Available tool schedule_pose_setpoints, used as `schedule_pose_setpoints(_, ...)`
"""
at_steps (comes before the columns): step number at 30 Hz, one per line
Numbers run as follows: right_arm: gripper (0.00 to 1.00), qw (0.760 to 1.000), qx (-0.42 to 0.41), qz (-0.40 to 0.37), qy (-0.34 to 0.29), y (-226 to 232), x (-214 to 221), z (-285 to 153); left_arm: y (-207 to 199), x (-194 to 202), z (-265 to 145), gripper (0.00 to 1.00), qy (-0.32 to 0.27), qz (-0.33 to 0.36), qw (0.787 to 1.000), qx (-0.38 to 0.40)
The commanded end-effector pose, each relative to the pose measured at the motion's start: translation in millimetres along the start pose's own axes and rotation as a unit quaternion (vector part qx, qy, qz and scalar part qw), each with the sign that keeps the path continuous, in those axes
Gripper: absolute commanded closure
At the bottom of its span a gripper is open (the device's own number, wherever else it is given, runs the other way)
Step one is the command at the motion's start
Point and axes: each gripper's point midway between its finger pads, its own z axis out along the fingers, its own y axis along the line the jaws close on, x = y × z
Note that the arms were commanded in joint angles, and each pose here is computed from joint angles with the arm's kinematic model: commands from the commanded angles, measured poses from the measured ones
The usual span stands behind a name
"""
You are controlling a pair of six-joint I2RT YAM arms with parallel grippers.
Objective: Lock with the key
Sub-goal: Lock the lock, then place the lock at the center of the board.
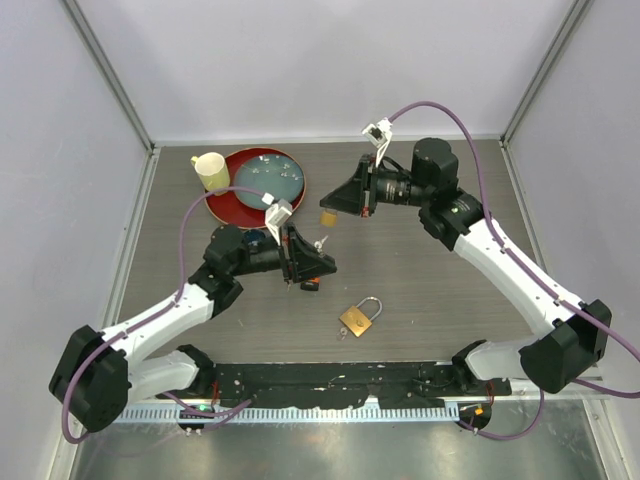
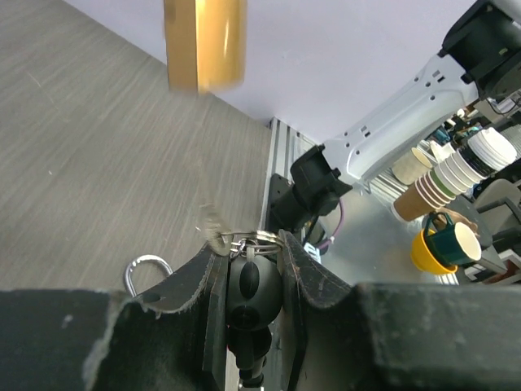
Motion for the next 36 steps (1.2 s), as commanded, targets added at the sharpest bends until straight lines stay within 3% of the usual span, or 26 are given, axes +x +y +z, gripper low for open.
schedule_pose_setpoints(1, 0.99, 0.997, -0.018, -0.045, -0.065, 21, -38, -14, -8, 11, -4, 1.0, 0.001, 0.0, 1.0, 0.014)
schedule_pose_setpoints(15, 0.99, 0.999, 0.006, -0.022, -0.037, -5, -14, -9, 3, 17, -9, 1.0, 0.005, 0.007, 0.999, -0.032)
schedule_pose_setpoints(27, 0.99, 0.988, 0.111, 0.086, 0.058, -116, 104, 15, 18, 25, -13, 1.0, 0.013, 0.005, 0.997, -0.072)
schedule_pose_setpoints(36, 0.98, 0.96, 0.178, 0.173, 0.132, -177, 194, 21, 21, 26, -14, 1.0, 0.016, 0.0, 0.997, -0.079)
